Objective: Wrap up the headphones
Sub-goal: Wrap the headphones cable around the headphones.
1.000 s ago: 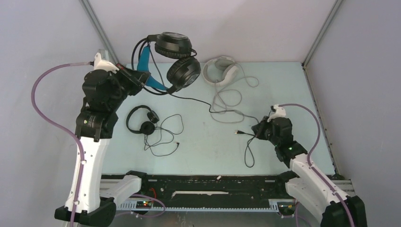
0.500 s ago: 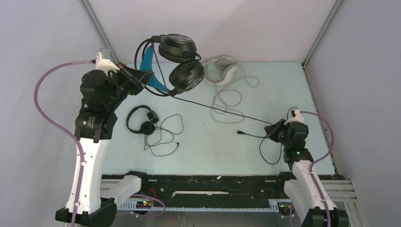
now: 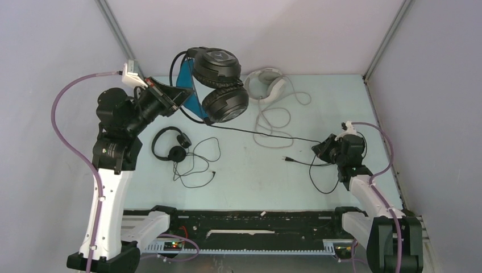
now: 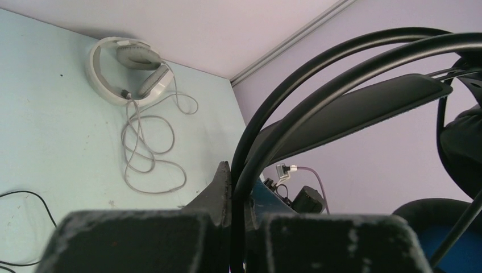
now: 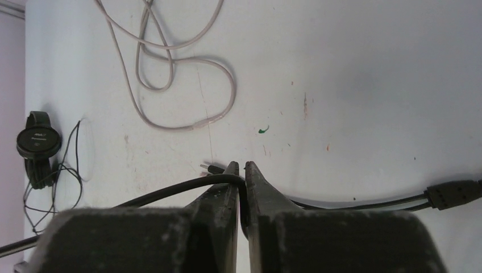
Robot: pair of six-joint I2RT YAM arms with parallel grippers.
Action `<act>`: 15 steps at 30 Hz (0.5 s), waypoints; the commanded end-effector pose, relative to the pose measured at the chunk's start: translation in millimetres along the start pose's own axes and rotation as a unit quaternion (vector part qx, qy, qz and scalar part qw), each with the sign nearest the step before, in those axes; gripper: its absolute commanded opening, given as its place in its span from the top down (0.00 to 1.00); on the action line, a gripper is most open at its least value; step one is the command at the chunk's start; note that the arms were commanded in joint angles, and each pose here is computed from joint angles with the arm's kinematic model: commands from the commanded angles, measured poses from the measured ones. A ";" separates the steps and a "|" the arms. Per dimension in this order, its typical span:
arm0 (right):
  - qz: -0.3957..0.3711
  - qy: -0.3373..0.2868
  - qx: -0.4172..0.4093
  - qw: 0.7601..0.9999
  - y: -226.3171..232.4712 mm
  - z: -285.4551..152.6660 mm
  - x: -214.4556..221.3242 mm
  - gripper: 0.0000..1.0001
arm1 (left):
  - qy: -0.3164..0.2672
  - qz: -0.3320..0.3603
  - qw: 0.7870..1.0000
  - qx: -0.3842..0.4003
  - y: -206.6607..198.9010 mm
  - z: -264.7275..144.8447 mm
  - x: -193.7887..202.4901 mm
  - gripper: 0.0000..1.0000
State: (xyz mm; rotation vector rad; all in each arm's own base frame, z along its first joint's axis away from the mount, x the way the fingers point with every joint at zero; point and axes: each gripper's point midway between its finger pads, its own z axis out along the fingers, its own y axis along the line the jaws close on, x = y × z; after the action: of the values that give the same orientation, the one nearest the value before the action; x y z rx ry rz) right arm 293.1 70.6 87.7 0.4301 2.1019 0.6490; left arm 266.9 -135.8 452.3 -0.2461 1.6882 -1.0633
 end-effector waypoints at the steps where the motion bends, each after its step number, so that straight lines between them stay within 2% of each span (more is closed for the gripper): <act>1: -0.055 0.005 -0.009 0.998 25.5 -3.2 -6.3 0.86 | -0.043 0.021 0.998 0.035 -22.6 -10.5 -20.3 1.00; 4: -0.098 0.023 -0.002 0.995 40.0 -16.3 16.4 0.71 | -0.044 0.028 0.999 -0.006 -3.0 -2.5 -21.8 1.00; 7: -0.101 0.027 -0.004 0.995 50.4 -31.9 27.4 0.66 | -0.049 0.032 0.998 -0.025 4.2 2.2 -26.6 1.00; 9: -0.098 0.019 0.005 0.995 52.4 -42.5 25.1 0.66 | -0.060 0.036 0.997 -0.038 8.9 3.1 -30.7 1.00; 15: -0.102 -0.028 -0.023 0.994 84.7 -76.5 -8.9 0.51 | -0.064 0.056 0.990 -0.111 36.5 3.2 -35.8 1.00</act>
State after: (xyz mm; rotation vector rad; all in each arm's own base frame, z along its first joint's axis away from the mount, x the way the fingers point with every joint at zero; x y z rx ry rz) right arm 238.8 119.5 135.2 0.1684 2.1250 0.5812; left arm 295.9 -112.0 417.3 -0.3360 1.7693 -0.8551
